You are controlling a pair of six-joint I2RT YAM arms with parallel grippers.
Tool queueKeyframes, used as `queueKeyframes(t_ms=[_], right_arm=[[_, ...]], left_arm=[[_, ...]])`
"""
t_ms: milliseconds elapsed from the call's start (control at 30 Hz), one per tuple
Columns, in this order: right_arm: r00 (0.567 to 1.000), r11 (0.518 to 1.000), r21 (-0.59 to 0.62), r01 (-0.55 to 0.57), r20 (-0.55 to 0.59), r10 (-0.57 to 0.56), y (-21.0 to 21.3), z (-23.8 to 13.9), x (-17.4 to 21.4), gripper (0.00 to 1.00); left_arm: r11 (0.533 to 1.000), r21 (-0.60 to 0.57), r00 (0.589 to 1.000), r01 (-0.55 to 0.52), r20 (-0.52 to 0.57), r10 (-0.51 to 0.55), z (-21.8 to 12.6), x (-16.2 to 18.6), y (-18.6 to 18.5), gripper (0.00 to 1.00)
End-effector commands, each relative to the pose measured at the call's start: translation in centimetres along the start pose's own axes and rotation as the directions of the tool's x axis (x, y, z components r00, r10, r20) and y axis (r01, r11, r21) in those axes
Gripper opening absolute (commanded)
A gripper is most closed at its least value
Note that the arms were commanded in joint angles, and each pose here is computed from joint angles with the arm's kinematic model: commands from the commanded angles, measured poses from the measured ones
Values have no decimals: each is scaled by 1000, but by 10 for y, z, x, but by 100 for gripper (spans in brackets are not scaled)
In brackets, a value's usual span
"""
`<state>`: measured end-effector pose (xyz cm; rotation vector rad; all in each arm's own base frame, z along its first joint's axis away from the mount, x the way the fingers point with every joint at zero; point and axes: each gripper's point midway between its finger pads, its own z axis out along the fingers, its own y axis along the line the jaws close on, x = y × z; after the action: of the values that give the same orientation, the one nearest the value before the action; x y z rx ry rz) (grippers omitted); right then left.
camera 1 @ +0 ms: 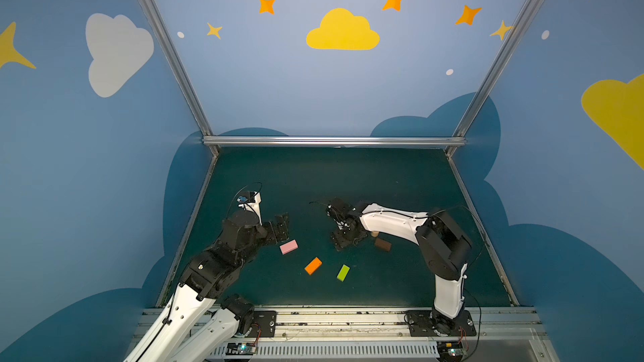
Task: Build the wood block tower
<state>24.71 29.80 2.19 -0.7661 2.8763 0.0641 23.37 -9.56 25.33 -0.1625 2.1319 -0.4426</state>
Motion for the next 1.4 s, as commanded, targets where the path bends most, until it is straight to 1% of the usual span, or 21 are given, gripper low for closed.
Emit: queueKeyframes(t_ms=[0,600,967,1133,1367], right_arm=[[1000,1000,2,-4,17,4,2,-10,-5,83],[999,1000,-5,-13,47,14,3,-17,-13,83],[999,1000,2,-14,28,14,2,-11,-10,83],[1000,1000,11,-14,21,14,0,-9,-8,82],[1000,1000,13,-12,12,12,1,-7,-6,78]], left_arm=[[1000,-19,1000,-10,-4,10,1,3,5,100],[1000,-15,1000,-9,-1,9,0,3,5,100],[1000,-17,1000,-9,-1,9,0,4,6,100],[1000,-18,1000,-8,-2,8,0,4,6,100],[1000,-18,1000,-8,-2,8,0,5,6,100]])
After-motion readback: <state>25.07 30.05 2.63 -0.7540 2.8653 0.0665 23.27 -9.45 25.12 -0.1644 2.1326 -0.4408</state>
